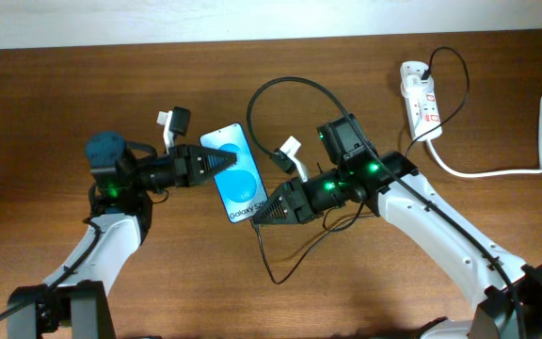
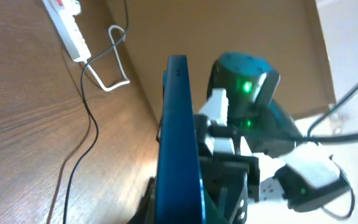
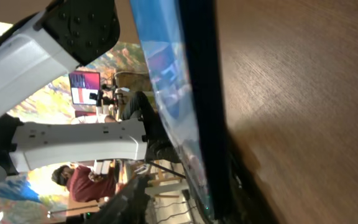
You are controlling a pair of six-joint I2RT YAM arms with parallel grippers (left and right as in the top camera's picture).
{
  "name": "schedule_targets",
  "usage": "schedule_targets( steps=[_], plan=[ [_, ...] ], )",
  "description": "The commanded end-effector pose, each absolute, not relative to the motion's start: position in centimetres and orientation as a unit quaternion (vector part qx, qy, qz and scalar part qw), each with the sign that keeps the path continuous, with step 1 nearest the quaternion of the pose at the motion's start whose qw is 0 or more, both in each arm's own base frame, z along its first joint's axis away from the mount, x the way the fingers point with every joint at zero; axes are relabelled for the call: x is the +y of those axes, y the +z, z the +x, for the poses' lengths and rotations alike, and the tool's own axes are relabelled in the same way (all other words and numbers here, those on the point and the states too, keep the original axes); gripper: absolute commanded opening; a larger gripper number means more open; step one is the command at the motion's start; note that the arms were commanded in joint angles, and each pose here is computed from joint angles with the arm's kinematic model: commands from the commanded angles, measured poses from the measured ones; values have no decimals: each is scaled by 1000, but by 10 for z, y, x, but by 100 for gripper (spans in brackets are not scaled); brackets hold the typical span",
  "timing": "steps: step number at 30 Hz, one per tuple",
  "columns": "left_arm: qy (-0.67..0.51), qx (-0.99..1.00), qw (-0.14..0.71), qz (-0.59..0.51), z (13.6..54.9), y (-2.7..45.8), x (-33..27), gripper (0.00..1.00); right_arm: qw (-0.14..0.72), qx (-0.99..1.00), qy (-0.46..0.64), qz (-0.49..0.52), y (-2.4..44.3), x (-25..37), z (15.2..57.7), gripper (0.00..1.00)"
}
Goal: Plug charger to phone and switch on socket
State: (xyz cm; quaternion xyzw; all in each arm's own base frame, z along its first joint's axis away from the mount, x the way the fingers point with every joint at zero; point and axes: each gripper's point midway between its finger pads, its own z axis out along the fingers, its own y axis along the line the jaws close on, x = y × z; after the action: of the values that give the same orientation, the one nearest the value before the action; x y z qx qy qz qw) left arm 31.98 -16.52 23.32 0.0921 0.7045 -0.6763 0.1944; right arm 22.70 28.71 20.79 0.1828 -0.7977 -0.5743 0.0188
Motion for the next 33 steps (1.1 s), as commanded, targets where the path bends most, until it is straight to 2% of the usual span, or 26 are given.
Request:
schedule_targets(
  steps=[1, 4, 7, 10, 13, 15, 18, 28, 33],
  plan=[
    [-671, 688, 219, 169, 305, 239, -170, 0, -18, -786, -578, 218, 218, 286, 232, 46],
    [-665, 684, 236, 186, 305, 239, -170, 0, -42, -776, -575, 256, 217, 285, 230, 58],
    [-661, 681, 248, 194, 306, 239, -170, 0, -61, -768, -570, 286, 215, 284, 228, 64],
    [-658, 687, 254, 175, 312, 239, -169, 0, -66, -777, -555, 290, 209, 282, 229, 66],
    [-664, 705, 234, 93, 327, 238, -167, 0, -51, -788, -548, 276, 204, 279, 226, 65],
    [-667, 710, 222, 46, 335, 238, -165, 0, -35, -793, -547, 265, 203, 277, 223, 55],
    [-674, 712, 197, -15, 343, 237, -162, 0, -6, -805, -546, 230, 201, 276, 220, 45],
    [-674, 712, 196, -18, 344, 237, -162, 0, -3, -808, -549, 213, 203, 279, 225, 13],
    [-675, 712, 193, 7, 337, 237, -164, 0, -13, -806, -550, 218, 205, 280, 228, 9]
  ],
)
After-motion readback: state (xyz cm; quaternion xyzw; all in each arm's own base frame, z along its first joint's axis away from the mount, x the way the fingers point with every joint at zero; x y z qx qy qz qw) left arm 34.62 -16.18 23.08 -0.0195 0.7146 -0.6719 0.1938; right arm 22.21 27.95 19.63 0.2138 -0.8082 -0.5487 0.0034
